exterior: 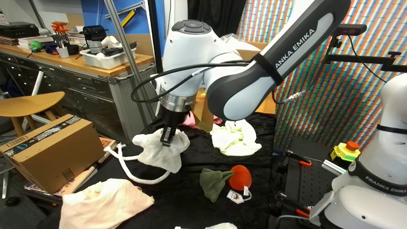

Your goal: Pick up the clothes and toy from the table and stack them on each other.

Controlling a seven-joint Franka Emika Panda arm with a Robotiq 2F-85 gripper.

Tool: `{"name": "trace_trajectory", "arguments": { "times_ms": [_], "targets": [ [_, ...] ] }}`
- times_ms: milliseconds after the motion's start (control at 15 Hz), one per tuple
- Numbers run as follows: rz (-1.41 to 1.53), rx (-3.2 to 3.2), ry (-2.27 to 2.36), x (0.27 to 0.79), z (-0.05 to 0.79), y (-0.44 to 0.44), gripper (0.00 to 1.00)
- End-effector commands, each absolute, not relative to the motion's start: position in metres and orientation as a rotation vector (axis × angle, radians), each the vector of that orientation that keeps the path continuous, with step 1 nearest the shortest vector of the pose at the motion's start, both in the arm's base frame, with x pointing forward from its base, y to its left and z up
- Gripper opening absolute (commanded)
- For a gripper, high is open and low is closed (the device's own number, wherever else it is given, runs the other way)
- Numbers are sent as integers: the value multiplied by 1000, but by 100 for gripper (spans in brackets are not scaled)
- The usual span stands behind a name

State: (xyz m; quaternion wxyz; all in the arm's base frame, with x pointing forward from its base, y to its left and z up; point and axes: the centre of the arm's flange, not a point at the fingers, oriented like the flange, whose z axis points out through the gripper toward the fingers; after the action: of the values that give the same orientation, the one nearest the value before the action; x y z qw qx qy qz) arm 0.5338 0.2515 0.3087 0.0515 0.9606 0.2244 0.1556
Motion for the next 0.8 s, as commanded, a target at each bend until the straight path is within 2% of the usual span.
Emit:
{"name": "trace_trajectory", "arguments": {
  "times_ms": [0, 333, 400, 467, 533, 733],
  "targets": [
    [587, 2925, 587, 550, 317, 289, 7],
    [691, 2930, 428, 566, 312, 321, 7],
    [686, 2928, 420, 568, 310, 324, 11],
    [672, 2930, 413, 569, 308, 326, 45],
    [650, 2933, 419, 569, 305, 327, 46],
    [579, 2952, 448, 562, 300, 324, 69]
  ]
}}
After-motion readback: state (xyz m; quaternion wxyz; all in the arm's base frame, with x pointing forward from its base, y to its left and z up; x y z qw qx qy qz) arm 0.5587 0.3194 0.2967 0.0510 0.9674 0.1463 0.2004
